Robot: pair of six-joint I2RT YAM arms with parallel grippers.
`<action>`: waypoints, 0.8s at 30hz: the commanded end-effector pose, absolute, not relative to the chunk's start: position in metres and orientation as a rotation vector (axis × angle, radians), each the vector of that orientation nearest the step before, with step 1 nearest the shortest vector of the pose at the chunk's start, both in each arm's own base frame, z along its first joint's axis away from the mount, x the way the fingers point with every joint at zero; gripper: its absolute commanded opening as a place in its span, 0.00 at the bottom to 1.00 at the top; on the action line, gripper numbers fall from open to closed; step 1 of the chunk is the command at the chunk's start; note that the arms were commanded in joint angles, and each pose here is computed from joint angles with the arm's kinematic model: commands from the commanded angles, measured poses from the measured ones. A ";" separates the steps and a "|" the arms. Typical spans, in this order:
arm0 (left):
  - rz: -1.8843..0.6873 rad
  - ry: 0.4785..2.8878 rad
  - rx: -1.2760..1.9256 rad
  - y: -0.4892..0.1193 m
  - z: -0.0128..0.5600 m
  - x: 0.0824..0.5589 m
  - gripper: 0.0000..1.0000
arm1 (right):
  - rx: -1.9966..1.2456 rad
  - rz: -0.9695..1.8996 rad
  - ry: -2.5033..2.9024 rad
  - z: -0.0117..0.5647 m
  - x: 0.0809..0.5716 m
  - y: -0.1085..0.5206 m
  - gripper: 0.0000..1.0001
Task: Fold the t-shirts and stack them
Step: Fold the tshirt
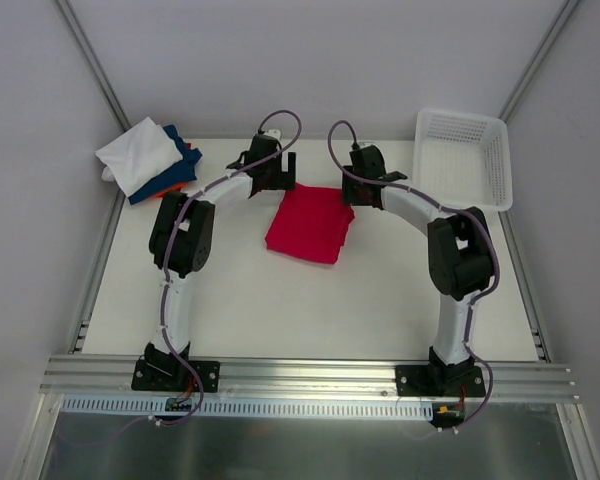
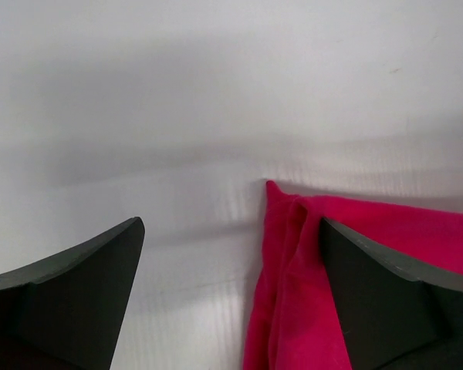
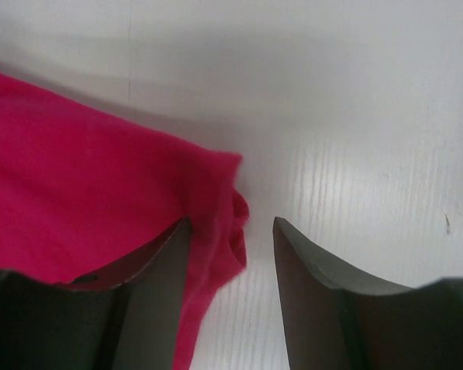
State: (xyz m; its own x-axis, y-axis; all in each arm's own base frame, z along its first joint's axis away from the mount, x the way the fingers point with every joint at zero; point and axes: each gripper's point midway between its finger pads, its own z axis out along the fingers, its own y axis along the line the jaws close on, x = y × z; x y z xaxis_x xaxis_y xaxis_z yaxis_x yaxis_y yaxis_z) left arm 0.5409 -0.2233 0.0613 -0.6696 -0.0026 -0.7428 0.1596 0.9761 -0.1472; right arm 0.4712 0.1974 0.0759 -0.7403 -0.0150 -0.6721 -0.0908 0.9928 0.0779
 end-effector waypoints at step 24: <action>-0.679 2.331 -0.098 -0.170 0.068 0.427 0.96 | -0.057 0.249 2.222 0.198 0.282 0.158 0.50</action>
State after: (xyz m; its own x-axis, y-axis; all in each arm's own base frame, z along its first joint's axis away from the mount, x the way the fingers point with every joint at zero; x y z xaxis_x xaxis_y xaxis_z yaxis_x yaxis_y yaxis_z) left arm 0.4178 -0.1516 0.0549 -0.7785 -0.1989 -0.5953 0.0492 0.9262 -0.3738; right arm 0.2968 0.1656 0.1838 -0.6422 0.0074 -0.7665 -0.1578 0.9773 0.1417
